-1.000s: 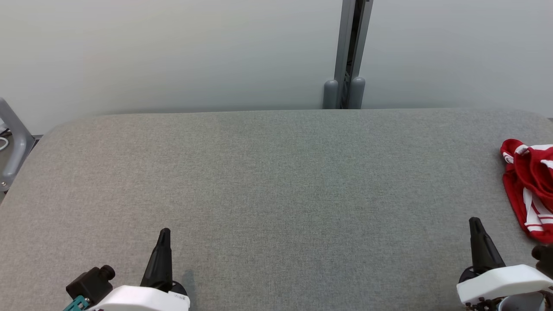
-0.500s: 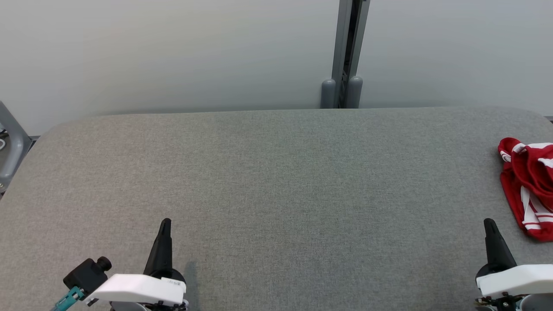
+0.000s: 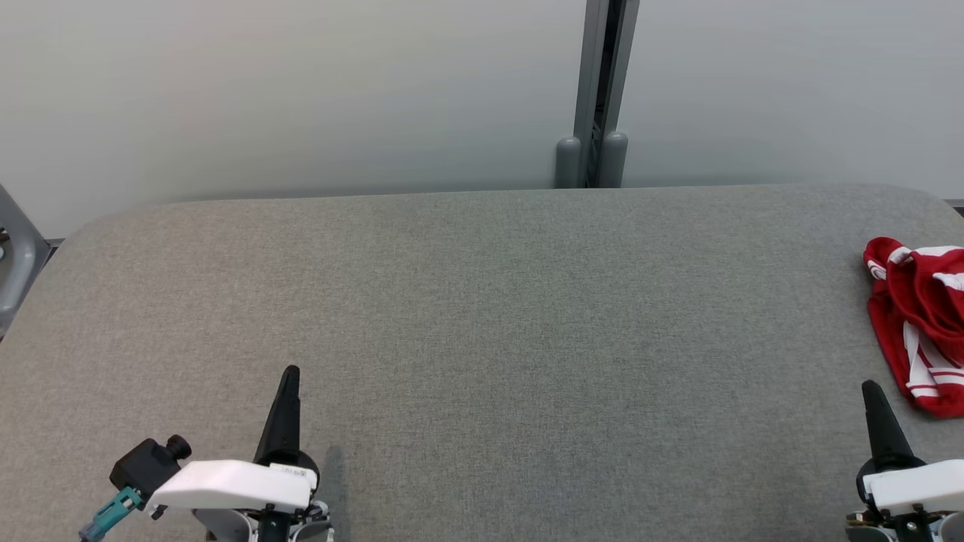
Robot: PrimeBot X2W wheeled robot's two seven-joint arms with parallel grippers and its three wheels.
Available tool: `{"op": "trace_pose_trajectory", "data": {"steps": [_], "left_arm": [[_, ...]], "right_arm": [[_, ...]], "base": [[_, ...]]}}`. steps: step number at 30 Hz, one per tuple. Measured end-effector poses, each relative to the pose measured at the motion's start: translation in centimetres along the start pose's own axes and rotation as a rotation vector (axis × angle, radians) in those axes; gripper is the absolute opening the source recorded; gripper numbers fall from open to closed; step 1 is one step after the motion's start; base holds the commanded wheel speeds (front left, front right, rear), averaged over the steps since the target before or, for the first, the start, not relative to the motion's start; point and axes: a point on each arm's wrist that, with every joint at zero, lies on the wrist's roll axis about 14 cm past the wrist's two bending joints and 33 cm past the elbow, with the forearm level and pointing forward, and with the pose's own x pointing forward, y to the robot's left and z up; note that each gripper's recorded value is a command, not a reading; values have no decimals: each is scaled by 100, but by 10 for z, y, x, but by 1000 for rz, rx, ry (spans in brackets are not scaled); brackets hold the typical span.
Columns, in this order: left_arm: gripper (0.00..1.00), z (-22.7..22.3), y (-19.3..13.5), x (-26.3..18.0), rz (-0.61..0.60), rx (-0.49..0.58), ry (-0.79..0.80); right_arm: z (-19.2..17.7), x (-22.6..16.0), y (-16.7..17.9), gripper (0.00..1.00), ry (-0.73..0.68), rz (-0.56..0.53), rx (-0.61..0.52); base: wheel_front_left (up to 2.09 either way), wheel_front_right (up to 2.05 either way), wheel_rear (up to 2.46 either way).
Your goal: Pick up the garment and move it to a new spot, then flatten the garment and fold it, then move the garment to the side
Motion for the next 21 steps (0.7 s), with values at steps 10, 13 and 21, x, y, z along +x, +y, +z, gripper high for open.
{"op": "trace_pose_trajectory", "data": {"steps": [10,13,21], "left_arm": [[0,1,-10,9,-24,-109,8],[0,-1,-9,9,-22,-134,15],[0,-1,-17,16,-39,-221,26]], "right_arm": [[11,-1,-5,0,-16,-5,141],[15,-1,-5,0,-26,-3,174],[24,-2,-8,0,-43,5,287]], "base": [[0,0,0],[0,0,0],[0,0,0]]}}
